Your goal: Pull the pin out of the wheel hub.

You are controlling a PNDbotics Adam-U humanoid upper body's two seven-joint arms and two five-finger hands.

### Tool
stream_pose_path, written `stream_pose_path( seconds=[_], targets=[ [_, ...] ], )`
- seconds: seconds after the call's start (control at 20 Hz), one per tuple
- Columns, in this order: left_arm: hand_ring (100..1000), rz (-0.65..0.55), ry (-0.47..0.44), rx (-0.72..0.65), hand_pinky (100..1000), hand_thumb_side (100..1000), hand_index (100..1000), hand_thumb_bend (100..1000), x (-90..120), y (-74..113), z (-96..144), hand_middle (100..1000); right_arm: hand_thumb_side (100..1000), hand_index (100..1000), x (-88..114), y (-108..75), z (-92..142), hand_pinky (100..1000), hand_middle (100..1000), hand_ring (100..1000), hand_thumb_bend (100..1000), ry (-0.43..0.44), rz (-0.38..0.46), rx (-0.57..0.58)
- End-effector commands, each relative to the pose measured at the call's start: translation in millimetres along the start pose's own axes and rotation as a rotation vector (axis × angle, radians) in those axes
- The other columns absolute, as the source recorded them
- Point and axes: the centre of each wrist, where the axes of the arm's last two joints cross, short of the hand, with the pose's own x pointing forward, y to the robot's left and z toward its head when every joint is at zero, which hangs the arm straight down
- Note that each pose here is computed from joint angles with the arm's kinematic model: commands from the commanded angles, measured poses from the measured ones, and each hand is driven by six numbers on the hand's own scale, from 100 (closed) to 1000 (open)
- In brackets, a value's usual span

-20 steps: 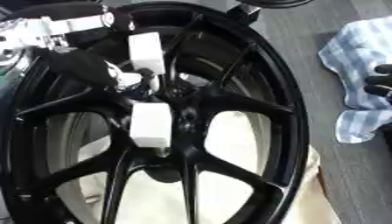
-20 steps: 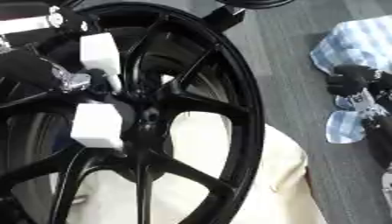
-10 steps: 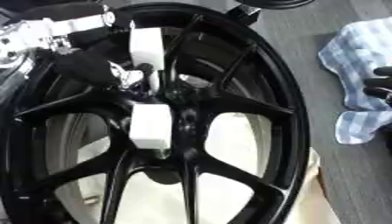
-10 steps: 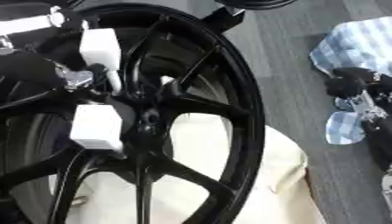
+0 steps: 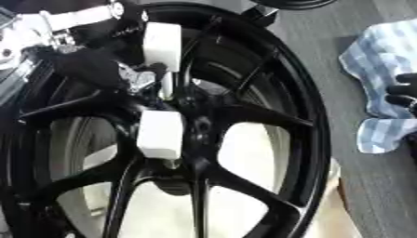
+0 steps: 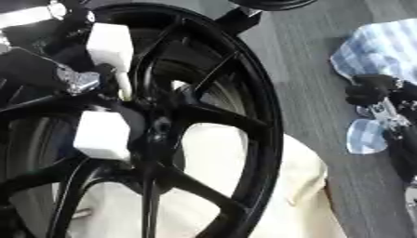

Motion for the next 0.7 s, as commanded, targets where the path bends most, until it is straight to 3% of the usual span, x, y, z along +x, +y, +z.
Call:
stream_pose_path(
  seconds=[0.05,0.7],
  targets=[
    [616,0.019,-0.042,0.056,823,178,469,100,12.4,13.5,10.1,364,434,573,5.0,-3.1,-0.4,766,704,732,343,-0.012,0.016,-0.004],
    [589,0.26,-0.192,0.162,810,192,431,100,28.2,50.6,40.2,323,433,572,2.4,-8.9,6.3,766,703,732,342,-0.002,0.028,-0.02]
  ],
)
